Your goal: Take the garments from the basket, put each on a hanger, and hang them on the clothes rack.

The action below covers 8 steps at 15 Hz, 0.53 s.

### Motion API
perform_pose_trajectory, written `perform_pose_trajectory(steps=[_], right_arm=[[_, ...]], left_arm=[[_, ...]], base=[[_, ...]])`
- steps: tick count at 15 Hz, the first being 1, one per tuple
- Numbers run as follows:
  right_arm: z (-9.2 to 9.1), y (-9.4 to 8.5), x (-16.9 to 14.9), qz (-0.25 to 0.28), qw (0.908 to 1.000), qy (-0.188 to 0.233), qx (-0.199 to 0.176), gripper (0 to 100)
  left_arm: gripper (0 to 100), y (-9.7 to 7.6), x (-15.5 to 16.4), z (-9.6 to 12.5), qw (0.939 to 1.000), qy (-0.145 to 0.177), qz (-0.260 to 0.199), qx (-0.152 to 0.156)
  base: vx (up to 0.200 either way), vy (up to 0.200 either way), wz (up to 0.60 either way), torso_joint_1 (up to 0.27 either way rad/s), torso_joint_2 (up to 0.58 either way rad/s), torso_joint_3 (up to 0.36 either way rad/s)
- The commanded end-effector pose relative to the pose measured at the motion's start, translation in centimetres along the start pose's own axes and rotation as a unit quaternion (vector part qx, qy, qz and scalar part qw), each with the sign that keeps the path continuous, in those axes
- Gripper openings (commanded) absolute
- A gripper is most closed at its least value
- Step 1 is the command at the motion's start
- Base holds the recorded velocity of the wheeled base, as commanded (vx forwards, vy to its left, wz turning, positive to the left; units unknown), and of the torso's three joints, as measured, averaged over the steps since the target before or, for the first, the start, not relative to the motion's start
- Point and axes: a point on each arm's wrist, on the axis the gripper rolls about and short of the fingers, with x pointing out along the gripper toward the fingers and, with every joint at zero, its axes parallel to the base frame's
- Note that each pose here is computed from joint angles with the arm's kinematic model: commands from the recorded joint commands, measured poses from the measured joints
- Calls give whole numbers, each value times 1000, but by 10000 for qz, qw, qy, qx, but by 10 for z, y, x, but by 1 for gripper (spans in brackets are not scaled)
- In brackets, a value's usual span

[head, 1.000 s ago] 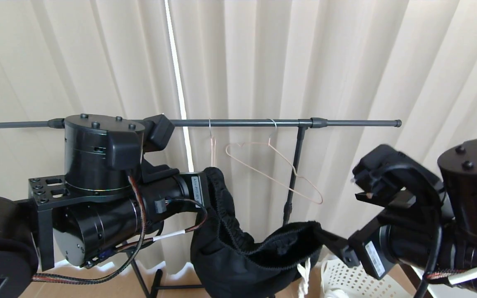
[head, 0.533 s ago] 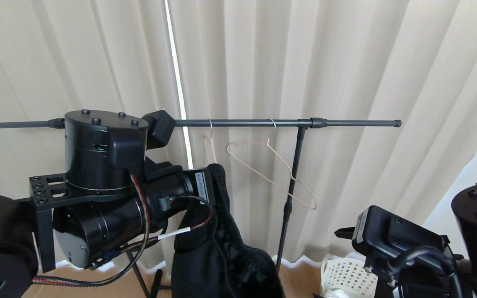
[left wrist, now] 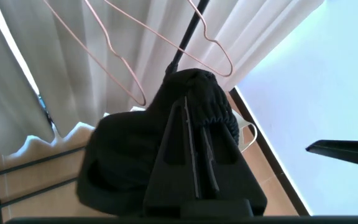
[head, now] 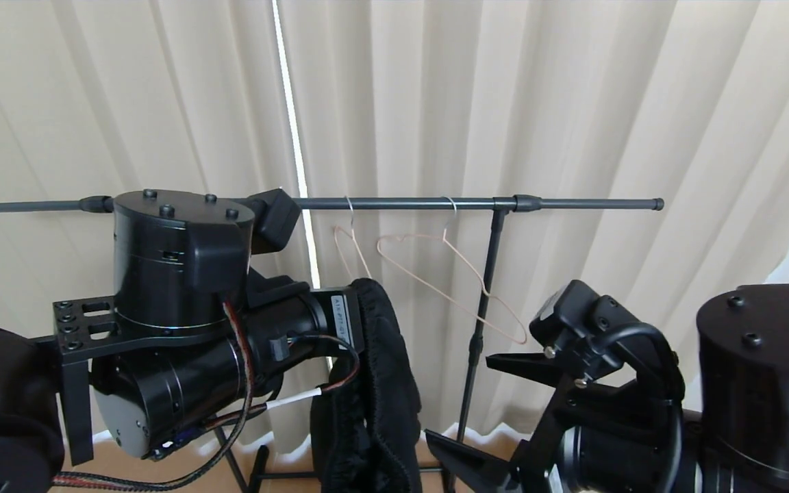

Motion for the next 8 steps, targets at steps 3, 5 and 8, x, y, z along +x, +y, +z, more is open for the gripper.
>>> perform_pose_trajectory(steps=[3, 5, 8], right_arm=[[-18, 3, 27, -91, 9986, 515, -78, 100], [-21, 2, 28, -83, 9983, 569, -69, 100], [-31, 6, 35, 111, 9975, 691, -99, 100]], left_arm=[[0, -3, -1, -4, 10000, 41, -9, 47], [0, -6, -1, -5, 10000, 44, -29, 66], [0, -10, -2, -8, 9999, 78, -108, 92]], base=[[0, 0, 0, 0, 0, 0], [0, 0, 0, 0, 0, 0], [0, 0, 0, 0, 0, 0]])
